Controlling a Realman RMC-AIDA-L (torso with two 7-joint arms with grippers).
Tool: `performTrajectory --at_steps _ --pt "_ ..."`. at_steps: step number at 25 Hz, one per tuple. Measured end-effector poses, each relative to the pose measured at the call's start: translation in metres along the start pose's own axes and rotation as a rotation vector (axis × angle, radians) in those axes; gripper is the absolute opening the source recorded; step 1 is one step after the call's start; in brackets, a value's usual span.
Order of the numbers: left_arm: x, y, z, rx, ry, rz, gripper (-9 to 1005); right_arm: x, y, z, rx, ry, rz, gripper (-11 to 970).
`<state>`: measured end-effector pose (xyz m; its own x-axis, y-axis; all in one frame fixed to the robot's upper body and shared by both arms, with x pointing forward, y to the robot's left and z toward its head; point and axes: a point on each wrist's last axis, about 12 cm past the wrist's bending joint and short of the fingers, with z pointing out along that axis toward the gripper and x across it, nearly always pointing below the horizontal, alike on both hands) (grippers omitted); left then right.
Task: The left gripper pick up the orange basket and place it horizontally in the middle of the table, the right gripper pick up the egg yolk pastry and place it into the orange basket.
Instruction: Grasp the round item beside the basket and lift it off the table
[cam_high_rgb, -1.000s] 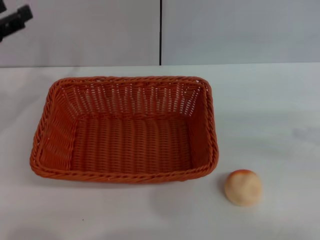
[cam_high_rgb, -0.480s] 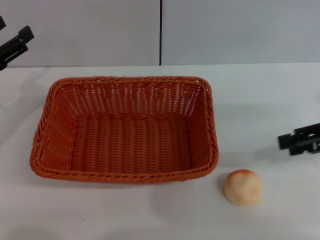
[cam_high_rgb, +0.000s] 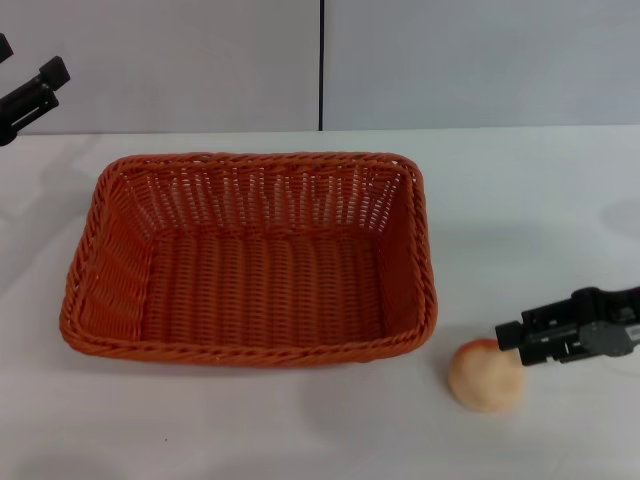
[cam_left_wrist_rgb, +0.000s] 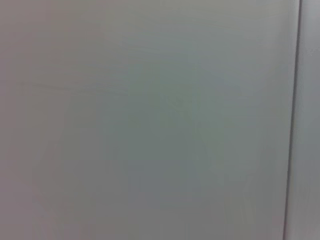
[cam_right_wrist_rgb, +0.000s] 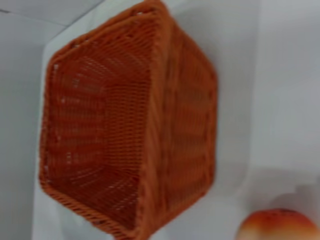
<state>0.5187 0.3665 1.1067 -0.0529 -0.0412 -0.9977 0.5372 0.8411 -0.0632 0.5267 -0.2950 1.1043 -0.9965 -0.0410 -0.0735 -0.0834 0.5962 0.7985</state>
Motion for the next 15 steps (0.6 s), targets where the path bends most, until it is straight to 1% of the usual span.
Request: performTrajectory --at_steps 3,4,5,6,15 --pt "-0.0003 0.0012 0.0016 -0.006 0.001 0.001 813 0.0021 -0.0057 -0.0003 0.041 0.003 0.015 574" --pt "-0.0006 0.0013 0.0023 -0.007 0.001 0.001 813 0.0039 -0.0099 -0.0001 0.077 0.016 0.026 574" --pt "-0.001 0.0014 0.0031 -0.006 0.0 0.002 813 0.0039 -0.0099 -0.0001 0.077 0.016 0.026 574" --pt "-0.001 0.0014 0.0031 -0.006 0.0 0.002 813 0.0047 -0.0119 -0.0004 0.102 0.023 0.03 574" --pt "-0.0019 0.0024 0.006 -0.012 0.0 0.004 813 -0.0038 -0.0113 -0.0012 0.141 -0.007 -0.005 573"
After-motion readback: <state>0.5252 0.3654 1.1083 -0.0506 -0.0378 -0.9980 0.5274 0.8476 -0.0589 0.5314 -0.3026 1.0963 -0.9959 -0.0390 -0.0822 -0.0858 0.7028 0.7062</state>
